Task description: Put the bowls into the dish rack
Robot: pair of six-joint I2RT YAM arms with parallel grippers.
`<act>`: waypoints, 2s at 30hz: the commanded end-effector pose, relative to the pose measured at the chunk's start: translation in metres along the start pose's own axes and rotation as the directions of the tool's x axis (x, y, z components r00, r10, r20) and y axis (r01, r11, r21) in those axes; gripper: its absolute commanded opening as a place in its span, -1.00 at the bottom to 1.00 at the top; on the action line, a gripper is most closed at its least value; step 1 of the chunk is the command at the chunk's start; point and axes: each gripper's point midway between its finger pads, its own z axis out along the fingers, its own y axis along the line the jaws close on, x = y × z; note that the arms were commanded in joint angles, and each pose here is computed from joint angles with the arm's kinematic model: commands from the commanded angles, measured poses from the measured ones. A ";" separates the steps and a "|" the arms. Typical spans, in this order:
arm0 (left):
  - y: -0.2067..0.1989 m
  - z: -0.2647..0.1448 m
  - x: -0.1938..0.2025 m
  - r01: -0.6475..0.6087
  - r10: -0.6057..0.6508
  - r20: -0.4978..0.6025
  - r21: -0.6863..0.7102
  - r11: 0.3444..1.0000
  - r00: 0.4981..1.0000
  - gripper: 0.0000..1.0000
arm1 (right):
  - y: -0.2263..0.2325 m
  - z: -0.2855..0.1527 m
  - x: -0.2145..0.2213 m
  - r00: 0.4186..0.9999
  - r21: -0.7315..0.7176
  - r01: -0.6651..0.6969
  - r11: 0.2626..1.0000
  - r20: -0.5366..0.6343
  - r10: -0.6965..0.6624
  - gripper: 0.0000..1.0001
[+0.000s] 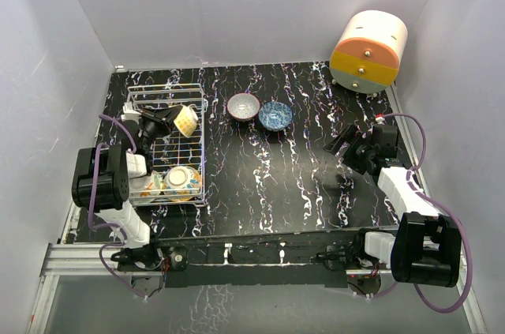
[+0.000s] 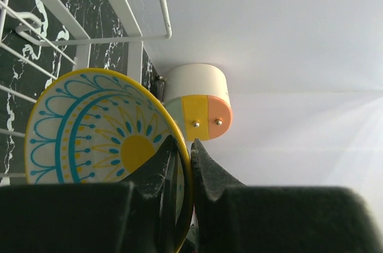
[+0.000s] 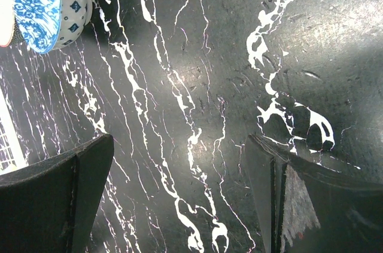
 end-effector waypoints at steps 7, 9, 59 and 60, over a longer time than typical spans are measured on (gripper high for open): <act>-0.015 0.006 -0.012 0.042 -0.040 -0.016 0.111 0.993 0.999 -1.00 | 0.013 -0.003 -0.027 0.997 -0.025 0.035 0.999 0.072 -0.033 0.88; 0.002 0.004 -0.013 0.051 -0.051 -0.016 0.022 0.998 0.999 -1.00 | 0.012 -0.002 -0.027 0.997 -0.022 0.036 0.999 0.072 -0.035 0.88; 0.122 -0.063 -0.031 -0.033 0.012 -0.041 -0.570 0.821 0.999 -0.76 | 0.006 0.007 -0.016 0.999 -0.030 0.012 0.999 0.050 -0.011 0.88; 0.121 -0.064 -0.032 -0.037 0.020 -0.037 -0.570 0.821 0.999 -1.00 | 0.006 0.007 -0.016 0.999 -0.030 0.012 0.999 0.050 -0.010 0.88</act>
